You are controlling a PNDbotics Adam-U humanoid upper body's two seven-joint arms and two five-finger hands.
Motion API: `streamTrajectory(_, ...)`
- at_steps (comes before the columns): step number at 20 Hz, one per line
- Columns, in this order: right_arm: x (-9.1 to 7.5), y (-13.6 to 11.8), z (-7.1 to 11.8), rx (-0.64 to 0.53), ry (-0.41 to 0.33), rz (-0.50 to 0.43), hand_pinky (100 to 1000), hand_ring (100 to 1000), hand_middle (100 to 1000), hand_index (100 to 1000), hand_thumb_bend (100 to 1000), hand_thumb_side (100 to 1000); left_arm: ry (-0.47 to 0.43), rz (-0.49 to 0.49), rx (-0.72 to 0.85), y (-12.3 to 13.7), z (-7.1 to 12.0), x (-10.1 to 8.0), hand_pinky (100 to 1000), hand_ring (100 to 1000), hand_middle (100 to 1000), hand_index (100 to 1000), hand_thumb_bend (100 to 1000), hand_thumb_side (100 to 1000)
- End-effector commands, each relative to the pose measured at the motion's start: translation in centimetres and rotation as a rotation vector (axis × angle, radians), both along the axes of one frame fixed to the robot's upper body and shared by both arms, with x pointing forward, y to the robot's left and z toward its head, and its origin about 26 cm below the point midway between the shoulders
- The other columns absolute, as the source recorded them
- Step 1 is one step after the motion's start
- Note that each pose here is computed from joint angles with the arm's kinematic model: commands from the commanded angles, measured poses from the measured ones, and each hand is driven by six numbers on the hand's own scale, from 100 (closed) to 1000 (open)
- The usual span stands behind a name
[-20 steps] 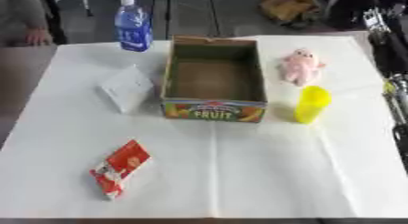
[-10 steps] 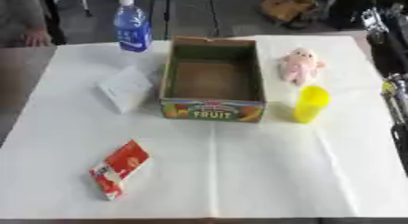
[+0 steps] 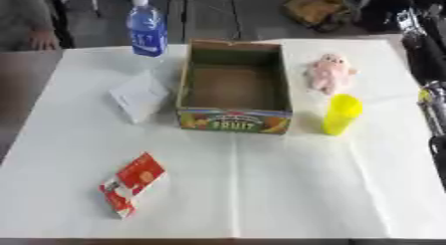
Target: Pick up objects on the table and place them in the box.
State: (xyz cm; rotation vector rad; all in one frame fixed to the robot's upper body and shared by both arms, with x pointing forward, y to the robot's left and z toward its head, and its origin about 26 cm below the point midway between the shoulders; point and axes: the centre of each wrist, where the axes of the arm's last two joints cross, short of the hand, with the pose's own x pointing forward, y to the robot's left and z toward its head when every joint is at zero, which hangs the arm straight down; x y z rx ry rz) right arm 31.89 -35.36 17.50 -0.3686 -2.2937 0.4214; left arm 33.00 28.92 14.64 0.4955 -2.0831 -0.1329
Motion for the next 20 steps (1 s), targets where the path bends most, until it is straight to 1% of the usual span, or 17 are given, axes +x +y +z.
streamTrajectory(1,-0.1,-0.02,1.14,-0.021,-0.032,0.002,654,701,770,900,100,734,-0.032,-0.01,0.014,-0.04,1.04,-0.01,528,736,802,876,377,962)
streamTrajectory(20,-0.07,0.07,1.23,-0.021,-0.034,0.008,654,701,771,900,100,731,-0.03,-0.016,0.022,-0.14,1.09,-0.01,527,740,802,874,370,961)
